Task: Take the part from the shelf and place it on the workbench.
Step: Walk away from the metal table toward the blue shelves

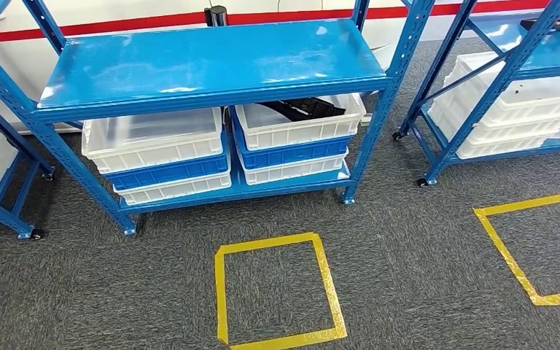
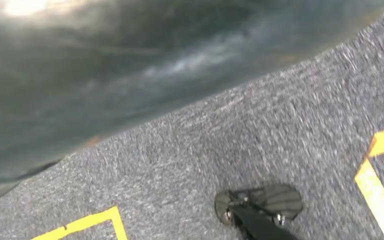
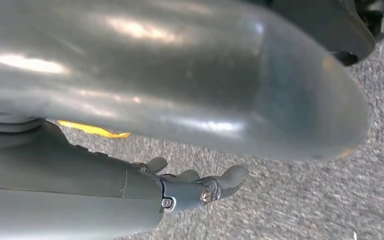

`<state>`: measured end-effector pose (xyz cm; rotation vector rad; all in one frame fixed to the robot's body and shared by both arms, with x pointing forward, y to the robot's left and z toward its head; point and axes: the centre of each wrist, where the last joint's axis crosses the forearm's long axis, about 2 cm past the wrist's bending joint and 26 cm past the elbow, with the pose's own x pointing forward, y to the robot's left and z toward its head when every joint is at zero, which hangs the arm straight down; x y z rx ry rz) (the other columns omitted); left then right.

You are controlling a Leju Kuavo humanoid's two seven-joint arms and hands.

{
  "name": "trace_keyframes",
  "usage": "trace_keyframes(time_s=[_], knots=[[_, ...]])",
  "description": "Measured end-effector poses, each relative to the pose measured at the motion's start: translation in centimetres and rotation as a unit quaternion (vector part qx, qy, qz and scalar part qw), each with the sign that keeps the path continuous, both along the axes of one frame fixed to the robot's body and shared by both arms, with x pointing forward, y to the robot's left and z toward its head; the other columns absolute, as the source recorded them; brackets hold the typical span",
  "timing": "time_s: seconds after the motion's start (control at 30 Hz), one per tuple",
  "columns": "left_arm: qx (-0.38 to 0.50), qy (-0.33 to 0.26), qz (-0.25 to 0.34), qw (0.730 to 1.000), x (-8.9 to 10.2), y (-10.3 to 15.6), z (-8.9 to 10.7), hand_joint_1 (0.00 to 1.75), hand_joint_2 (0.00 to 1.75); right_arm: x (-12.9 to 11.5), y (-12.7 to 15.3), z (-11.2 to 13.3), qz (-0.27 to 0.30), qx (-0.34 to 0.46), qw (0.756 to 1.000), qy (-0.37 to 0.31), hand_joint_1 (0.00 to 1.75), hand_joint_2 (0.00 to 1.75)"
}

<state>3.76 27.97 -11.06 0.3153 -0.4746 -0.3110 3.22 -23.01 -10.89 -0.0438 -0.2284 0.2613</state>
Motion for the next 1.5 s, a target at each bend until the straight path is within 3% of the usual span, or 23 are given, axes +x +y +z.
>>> trace_keyframes(time_s=[1.5], knots=[[-0.016, 0.006, -0.001, 1.000, -0.16, -0.48, -0.02, 0.00, 0.00, 0.19, -0.59, -0.05, 0.016, 0.002, 1.000, -0.007, 0.00, 0.00]])
